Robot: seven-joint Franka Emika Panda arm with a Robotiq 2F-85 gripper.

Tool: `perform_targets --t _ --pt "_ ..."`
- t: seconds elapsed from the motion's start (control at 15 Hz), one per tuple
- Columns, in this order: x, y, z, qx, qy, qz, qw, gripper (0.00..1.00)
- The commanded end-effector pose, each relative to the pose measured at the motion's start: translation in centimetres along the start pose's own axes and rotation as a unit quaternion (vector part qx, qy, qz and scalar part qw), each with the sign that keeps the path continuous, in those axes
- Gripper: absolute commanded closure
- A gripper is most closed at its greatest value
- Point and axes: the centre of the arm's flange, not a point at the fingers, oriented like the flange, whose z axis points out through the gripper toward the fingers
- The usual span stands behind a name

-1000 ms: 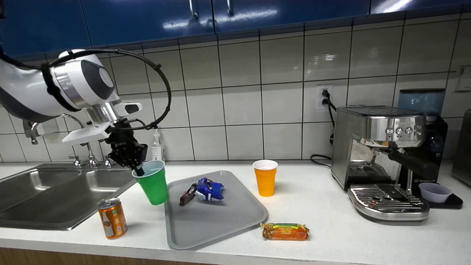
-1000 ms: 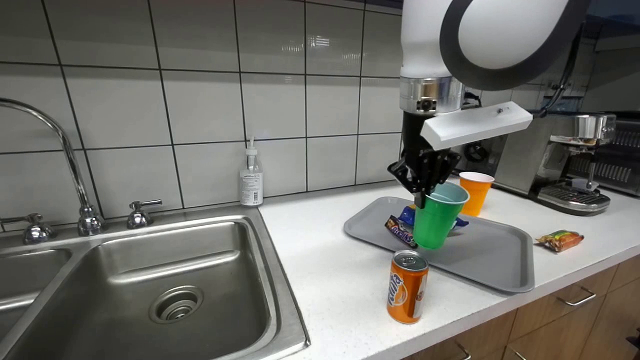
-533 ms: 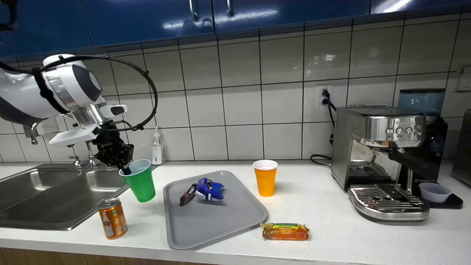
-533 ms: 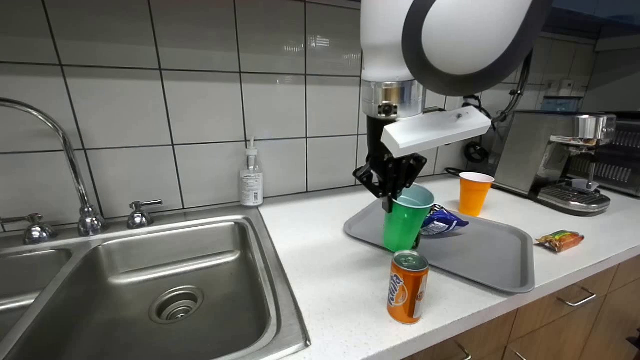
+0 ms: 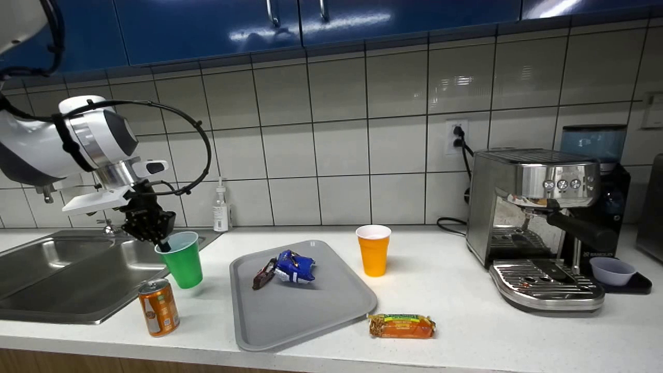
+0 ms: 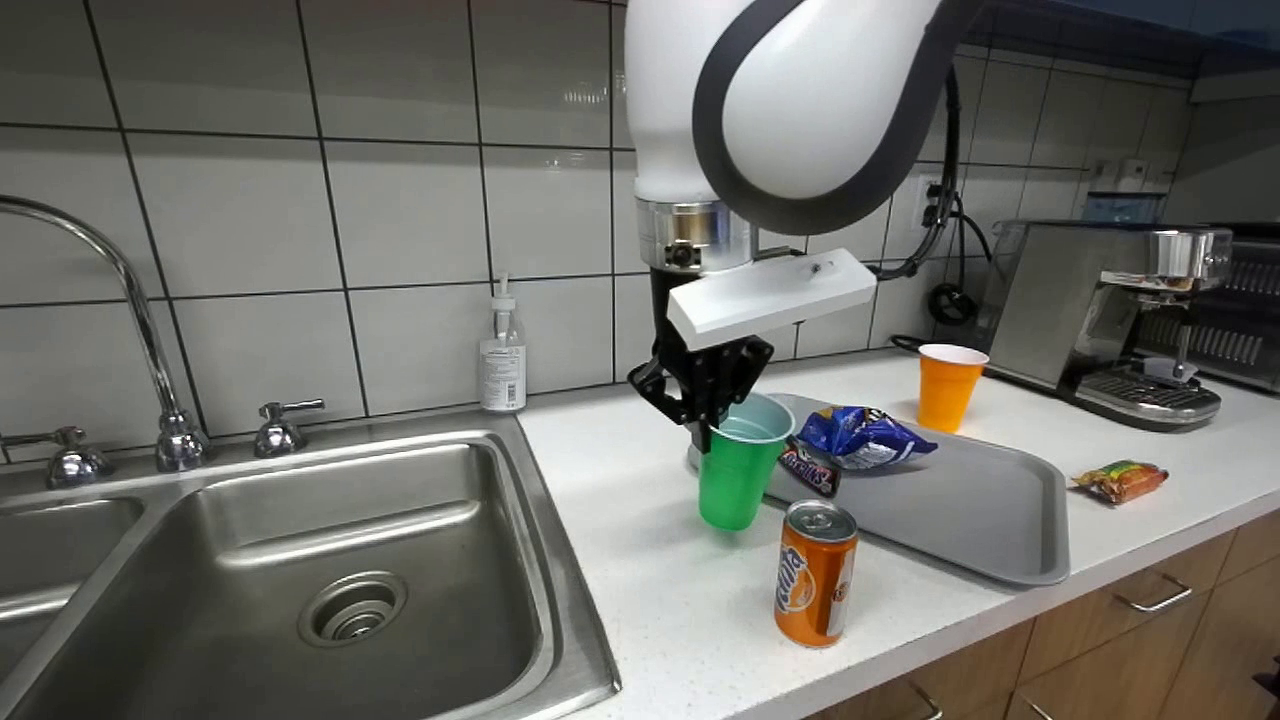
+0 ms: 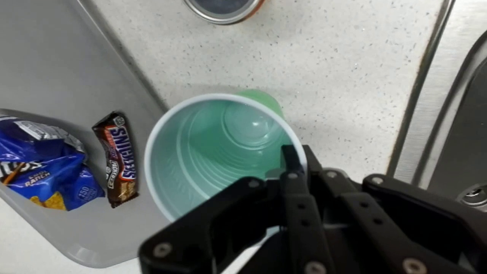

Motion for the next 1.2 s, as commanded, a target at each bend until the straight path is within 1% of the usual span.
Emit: perform_targets --t 0.0,0.33,0.4,0.47,0.53,0.6,0.67,0.73,0.8,1.07,1.13 --pt "2.3 -2.4 0.9 -0.014 -0.006 -0.002 0.9999 0.99" --pt "3.2 -4.2 1.6 -0.016 -0.008 -0.008 0.9998 0.99" --pt "3.3 -4.4 1.7 -0.016 -0.008 -0.008 0.9998 0.78" --pt "3.4 -4.6 1.8 -0.017 -0.008 -0.009 0.9998 0.74" --pt "3.5 -4.8 1.8 -0.018 -0.008 -0.009 0.9998 0.63" --pt "3.5 -4.9 1.9 -0.018 -0.008 -0.009 0.9998 0.56" --pt "3.5 -5.0 1.8 -0.018 -0.007 -0.008 0.9998 0.48" --pt "3.6 -5.1 1.8 -0.019 -0.006 -0.008 0.9998 0.42" --pt "3.6 -5.0 1.6 -0.019 -0.005 -0.006 0.9998 0.33" --pt "3.6 -4.5 -0.2 -0.015 0.012 0.005 0.9998 0.03" --pt "3.6 -4.3 -0.6 -0.014 0.015 0.012 0.9997 0.0"
